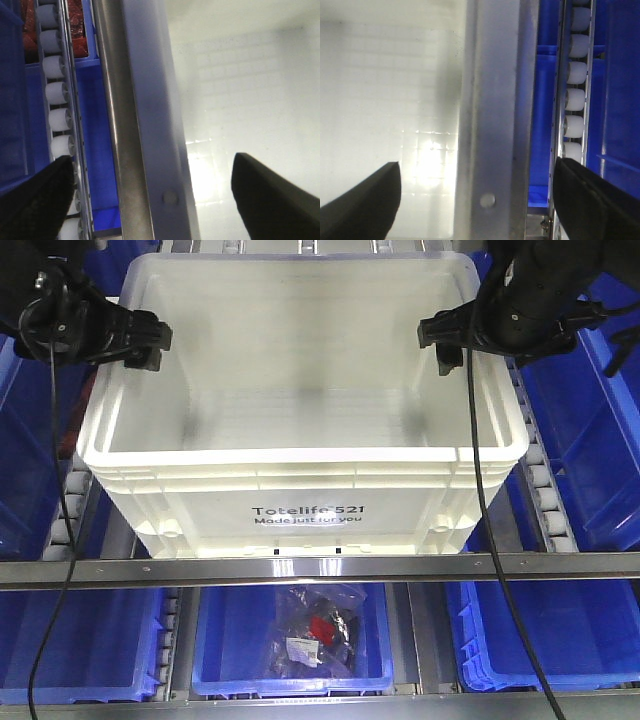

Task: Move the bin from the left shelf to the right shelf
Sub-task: 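Move both grippers down onto the crate's two side rims, then close both grippers on the side rims of the white crate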

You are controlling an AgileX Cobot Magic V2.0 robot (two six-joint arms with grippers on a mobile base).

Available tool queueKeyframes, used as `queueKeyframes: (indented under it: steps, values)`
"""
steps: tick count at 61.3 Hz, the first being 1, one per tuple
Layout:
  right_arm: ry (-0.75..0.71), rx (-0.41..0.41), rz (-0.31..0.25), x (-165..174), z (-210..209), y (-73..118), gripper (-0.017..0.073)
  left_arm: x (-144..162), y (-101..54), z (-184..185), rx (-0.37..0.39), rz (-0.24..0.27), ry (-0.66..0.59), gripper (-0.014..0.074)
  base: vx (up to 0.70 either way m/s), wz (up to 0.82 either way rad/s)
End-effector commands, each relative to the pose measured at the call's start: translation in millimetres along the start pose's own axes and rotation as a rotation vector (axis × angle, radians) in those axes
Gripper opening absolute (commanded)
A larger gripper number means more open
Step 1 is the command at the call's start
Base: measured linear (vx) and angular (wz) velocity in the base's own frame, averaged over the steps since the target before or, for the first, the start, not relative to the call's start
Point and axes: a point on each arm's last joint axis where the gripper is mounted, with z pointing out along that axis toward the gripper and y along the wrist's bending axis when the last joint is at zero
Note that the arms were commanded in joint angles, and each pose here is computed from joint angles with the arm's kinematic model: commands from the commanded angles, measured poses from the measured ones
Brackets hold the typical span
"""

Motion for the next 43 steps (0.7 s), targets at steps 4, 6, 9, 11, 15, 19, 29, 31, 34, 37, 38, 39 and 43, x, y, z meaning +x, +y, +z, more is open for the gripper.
queueKeyframes:
  steps: [4,6,9,11,15,19,29,31,34,37,38,39,43]
  values:
    - [-0.074,0.000,0.013,-12.3,-19.4,-4.4,0.0582,-13.1,-1.3,-17.0,0.010,-0.011,-0.081,0.0594,0.00,0.00]
    - [-0.072,0.001,0.012,-12.3,-18.4,-4.2,0.0574,-12.9,-1.2,-16.9,0.009,-0.011,-0.079,0.0594,0.00,0.00]
    - [-0.061,0.003,0.014,-12.0,-15.1,-3.7,0.0554,-12.5,-1.2,-16.0,0.008,-0.011,-0.073,0.0594,0.00,0.00]
    - [-0.057,0.004,0.014,-11.8,-14.8,-3.8,0.0542,-12.3,-1.2,-16.0,0.008,-0.011,-0.071,0.0592,0.00,0.00]
    - [-0.051,0.005,0.014,-11.4,-13.2,-3.6,0.0510,-11.7,-1.1,-16.0,0.006,-0.011,-0.064,0.0582,0.00,0.00]
    - [-0.048,0.004,0.016,-11.2,-13.2,-3.8,0.0473,-11.4,-1.0,-16.0,0.006,-0.011,-0.061,0.0564,0.00,0.00]
    - [-0.045,-0.012,0.024,-10.9,-13.1,-2.4,0.0375,-11.4,-1.0,-16.0,0.006,-0.012,-0.061,0.0487,0.00,0.00]
    - [-0.044,-0.013,0.024,-10.8,-13.1,-2.3,0.0355,-11.4,-1.0,-16.0,0.006,-0.012,-0.061,0.0468,0.00,0.00]
    - [-0.043,-0.013,0.023,-10.8,-13.1,-2.3,0.0328,-11.4,-1.0,-16.0,0.006,-0.012,-0.061,0.0441,0.00,0.00]
    - [-0.042,-0.012,0.023,-10.7,-13.1,-2.3,0.0304,-11.5,-1.0,-16.0,0.006,-0.012,-0.062,0.0419,0.00,0.00]
    - [-0.042,-0.012,0.023,-10.6,-13.1,-2.4,0.0294,-11.5,-1.0,-16.0,0.006,-0.012,-0.062,0.0408,0.00,0.00]
    - [-0.042,-0.012,0.023,-10.6,-13.1,-2.4,0.0286,-11.5,-1.0,-16.0,0.006,-0.012,-0.062,0.0401,0.00,0.00]
    - [-0.043,-0.012,0.023,-10.7,-13.1,-2.3,0.0254,-11.4,-1.1,-16.0,0.007,-0.012,-0.061,0.0372,0.00,0.00]
